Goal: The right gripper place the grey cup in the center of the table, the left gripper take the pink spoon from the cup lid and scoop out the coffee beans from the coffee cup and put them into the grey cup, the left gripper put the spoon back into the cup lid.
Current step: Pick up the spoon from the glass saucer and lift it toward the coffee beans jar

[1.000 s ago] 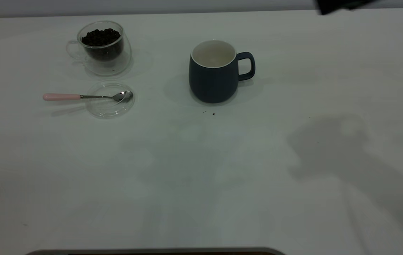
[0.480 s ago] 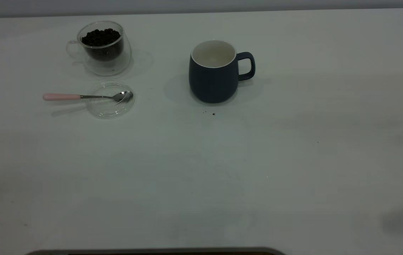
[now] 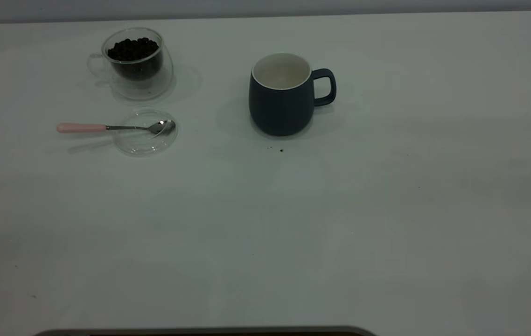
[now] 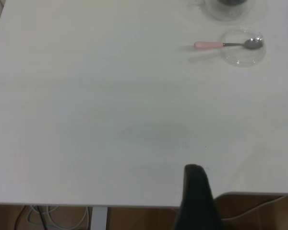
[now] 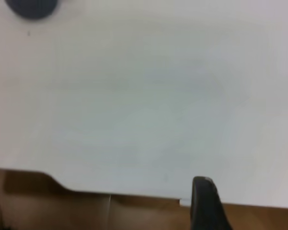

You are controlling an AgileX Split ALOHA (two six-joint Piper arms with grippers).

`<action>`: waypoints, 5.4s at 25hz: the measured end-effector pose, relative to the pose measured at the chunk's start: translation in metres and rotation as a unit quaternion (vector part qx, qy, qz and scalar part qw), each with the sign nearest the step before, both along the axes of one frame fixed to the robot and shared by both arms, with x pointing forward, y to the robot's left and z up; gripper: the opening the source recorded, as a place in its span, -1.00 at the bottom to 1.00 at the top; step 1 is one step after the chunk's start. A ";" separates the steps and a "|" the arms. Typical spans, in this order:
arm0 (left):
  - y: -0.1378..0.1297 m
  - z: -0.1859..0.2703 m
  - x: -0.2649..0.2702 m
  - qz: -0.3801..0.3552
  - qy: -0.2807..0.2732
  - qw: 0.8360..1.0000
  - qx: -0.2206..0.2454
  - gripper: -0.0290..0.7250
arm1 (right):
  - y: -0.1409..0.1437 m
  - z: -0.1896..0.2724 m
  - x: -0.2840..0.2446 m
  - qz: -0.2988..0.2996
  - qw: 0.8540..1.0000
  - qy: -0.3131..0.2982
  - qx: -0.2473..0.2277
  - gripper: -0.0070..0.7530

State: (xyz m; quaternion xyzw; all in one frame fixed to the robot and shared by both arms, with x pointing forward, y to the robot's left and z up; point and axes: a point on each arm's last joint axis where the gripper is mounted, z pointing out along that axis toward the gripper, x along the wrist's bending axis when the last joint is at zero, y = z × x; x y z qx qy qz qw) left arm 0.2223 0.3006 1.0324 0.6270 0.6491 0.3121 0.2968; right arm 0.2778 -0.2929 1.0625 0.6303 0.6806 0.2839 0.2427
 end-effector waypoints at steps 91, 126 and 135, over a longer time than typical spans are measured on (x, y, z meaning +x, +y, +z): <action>0.100 -0.197 0.377 -0.065 0.318 0.892 -0.315 0.63 | -0.003 -0.023 -0.039 -0.002 0.995 -0.102 0.004 0.29; 0.064 -0.252 0.404 -0.164 0.297 0.872 -0.352 0.66 | -0.003 -0.023 -0.039 -0.002 0.995 -0.102 0.004 0.29; 0.055 -0.261 0.406 -0.156 0.295 0.866 -0.372 0.66 | -0.003 -0.023 -0.039 -0.002 0.995 -0.102 0.004 0.29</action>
